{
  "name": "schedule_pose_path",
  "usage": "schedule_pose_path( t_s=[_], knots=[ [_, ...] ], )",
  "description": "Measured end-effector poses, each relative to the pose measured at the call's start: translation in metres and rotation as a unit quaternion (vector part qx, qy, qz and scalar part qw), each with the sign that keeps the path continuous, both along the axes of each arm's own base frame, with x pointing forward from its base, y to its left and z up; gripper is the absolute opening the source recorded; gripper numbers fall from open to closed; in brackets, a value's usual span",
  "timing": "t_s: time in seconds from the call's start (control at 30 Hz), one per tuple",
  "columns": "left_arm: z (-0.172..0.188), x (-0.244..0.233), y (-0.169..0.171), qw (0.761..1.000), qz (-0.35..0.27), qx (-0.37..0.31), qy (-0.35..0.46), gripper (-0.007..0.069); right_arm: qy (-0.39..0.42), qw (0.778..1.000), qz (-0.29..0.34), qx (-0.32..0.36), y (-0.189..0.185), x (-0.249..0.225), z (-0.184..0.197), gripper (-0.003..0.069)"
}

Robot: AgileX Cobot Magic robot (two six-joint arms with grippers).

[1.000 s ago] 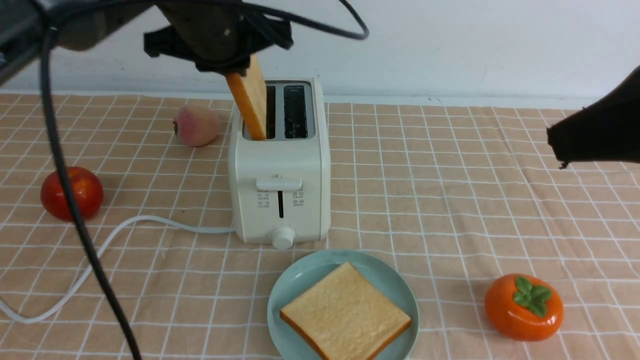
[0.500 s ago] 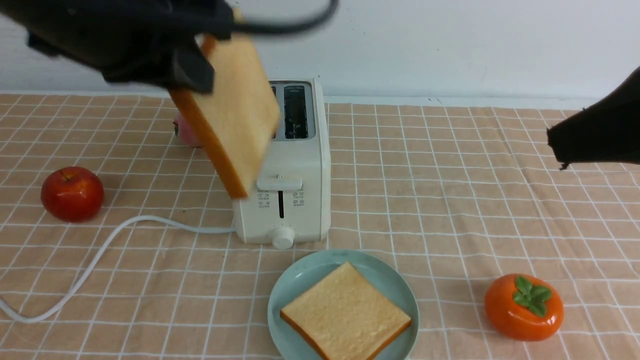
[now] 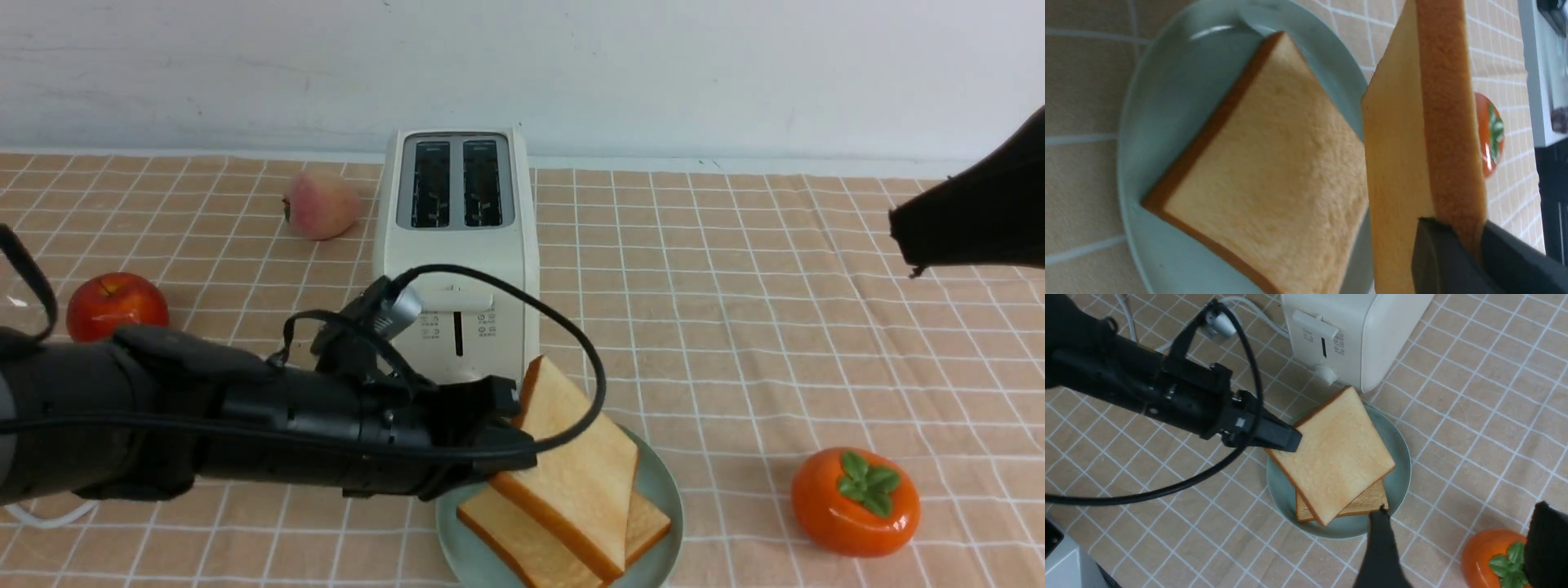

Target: Take toasted bread from bread machine on light coffee tablecloth place on plate.

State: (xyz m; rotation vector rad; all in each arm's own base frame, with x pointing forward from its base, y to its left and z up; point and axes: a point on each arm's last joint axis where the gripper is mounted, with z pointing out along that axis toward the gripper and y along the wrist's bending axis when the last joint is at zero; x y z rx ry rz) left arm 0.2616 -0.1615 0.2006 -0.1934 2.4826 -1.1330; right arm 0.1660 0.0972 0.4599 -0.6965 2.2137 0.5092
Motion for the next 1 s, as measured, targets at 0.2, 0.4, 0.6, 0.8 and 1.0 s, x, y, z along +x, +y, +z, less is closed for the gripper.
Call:
schedule_pose_path(
  t_s=[0.2,0.4,0.6,0.8,1.0],
  knots=[
    [-0.025,0.008,0.000,0.999,0.018,0.024,0.027,0.0152,0.004,1.000,0.003,0.008,0.001,-0.001,0.000,0.0453],
    [-0.026,0.001,0.002,0.997,-0.035,0.069,0.015,0.0473,0.006,1.000,0.003,0.008,0.001,-0.001,0.000,0.0453],
    [0.002,-0.016,0.015,0.984,-0.093,0.145,-0.030,0.0659,0.018,1.000,-0.003,0.012,0.001,-0.002,-0.001,0.0453],
    [0.061,-0.038,0.039,0.960,-0.118,0.251,-0.033,0.0608,0.018,0.998,-0.055,-0.002,-0.008,-0.002,-0.019,0.0397],
    [0.116,-0.070,0.077,0.941,-0.023,0.337,-0.018,0.0435,-0.034,0.987,-0.154,-0.003,-0.031,-0.016,-0.057,0.0195]
  ],
)
